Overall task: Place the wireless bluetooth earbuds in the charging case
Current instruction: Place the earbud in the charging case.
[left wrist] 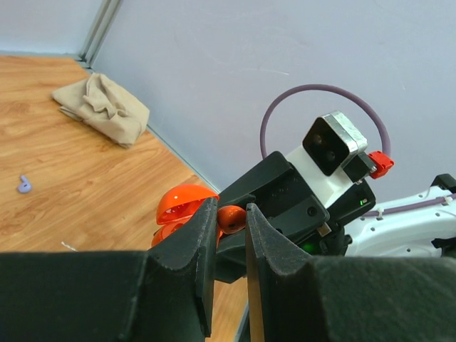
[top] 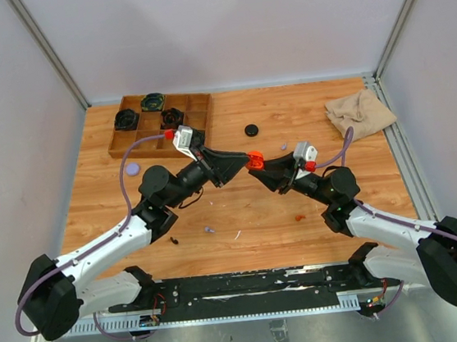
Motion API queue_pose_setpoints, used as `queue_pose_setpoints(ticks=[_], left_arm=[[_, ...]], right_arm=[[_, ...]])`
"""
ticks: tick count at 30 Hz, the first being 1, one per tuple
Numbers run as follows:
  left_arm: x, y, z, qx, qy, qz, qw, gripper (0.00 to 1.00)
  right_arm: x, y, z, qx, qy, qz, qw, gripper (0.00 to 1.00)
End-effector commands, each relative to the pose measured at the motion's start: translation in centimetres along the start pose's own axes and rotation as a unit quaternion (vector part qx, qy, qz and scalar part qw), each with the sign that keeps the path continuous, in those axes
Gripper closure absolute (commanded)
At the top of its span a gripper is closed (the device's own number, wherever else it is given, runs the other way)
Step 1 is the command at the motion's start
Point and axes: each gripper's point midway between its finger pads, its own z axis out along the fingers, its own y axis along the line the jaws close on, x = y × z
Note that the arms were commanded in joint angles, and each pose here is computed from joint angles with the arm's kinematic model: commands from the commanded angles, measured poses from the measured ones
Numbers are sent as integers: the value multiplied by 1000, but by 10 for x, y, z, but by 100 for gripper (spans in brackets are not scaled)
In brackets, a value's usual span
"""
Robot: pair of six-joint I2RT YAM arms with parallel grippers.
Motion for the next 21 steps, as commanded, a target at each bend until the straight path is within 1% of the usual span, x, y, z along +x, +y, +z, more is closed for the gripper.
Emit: queue_pose_setpoints(ticks=[1, 13, 21], left_arm=[[-8, -7, 5, 12, -24, 12, 1000, 83], [4, -1, 10, 9, -13, 15, 1000, 83], [8, 3, 7, 1, -11, 20, 1000, 83]], right_arm=[[-27, 12, 9, -22, -42, -12, 999, 99], [-28, 13, 9, -26, -45, -15, 999, 99], [-31, 14, 8, -26, -51, -17, 998, 99]])
